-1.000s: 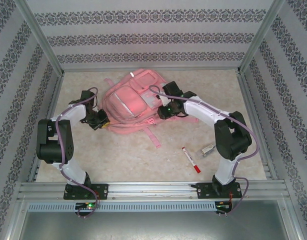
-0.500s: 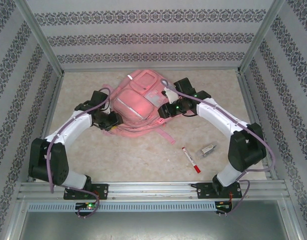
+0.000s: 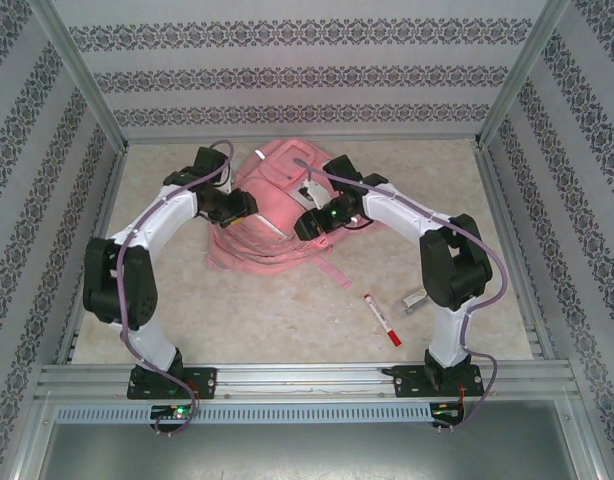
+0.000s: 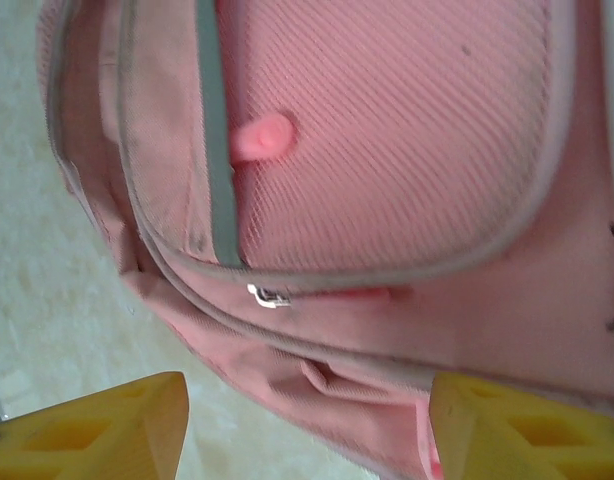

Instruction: Pack the student bag

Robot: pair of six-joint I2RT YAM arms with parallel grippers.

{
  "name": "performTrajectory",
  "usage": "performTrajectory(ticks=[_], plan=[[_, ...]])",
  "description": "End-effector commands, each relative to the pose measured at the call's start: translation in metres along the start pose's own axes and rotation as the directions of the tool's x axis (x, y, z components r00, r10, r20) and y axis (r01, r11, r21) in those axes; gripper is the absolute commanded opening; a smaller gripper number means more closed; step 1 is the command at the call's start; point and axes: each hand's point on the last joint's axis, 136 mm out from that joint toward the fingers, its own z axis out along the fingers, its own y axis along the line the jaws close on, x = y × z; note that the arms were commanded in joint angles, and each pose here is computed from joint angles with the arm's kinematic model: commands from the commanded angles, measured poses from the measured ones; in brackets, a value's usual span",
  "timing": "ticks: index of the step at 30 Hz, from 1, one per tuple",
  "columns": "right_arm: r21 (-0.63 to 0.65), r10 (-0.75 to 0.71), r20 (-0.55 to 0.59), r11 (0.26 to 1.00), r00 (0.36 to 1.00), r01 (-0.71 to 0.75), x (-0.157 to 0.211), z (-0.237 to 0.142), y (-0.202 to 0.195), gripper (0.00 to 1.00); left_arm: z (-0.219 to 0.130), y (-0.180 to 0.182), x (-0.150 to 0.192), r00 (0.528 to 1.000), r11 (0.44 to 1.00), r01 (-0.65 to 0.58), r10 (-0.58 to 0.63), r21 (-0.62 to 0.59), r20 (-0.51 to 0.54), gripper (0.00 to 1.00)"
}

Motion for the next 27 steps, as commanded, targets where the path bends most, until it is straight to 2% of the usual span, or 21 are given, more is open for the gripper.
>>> performTrajectory(ticks=[1,5,9,14,17,25,27], plan=[[0.003,-0.150,-0.013,0.989,0.989,0.150,-0.006,0.014,0.010,0.65,0.007,0.017,-0.016,0.998,0.997,0.067,-0.068,-0.023,-0.019,0.46],[0.005,-0.281,-0.054,0.960,0.958,0.281,-0.007,0.020,0.004,0.65,0.009,0.040,-0.032,0.982,0.984,0.180,-0.181,-0.017,-0.049,0.46],[0.019,-0.293,-0.129,0.955,0.948,0.297,0.002,0.030,-0.006,0.65,-0.004,0.062,-0.033,0.974,0.973,0.226,-0.227,-0.035,-0.023,0.47],[0.037,-0.339,-0.173,0.936,0.925,0.350,0.016,0.034,-0.007,0.67,-0.015,0.091,-0.015,0.953,0.951,0.304,-0.304,-0.053,-0.007,0.49],[0.063,-0.391,-0.182,0.911,0.902,0.408,0.024,0.033,-0.011,0.68,-0.018,0.099,0.001,0.955,0.953,0.295,-0.296,-0.073,-0.011,0.49],[0.132,-0.460,-0.249,0.856,0.852,0.501,0.032,0.035,-0.035,0.69,0.007,0.119,0.036,0.940,0.940,0.324,-0.332,-0.106,-0.072,0.48],[0.144,-0.515,-0.273,0.813,0.813,0.564,0.035,0.041,-0.035,0.69,0.009,0.119,0.039,0.947,0.946,0.307,-0.314,-0.105,-0.064,0.48]])
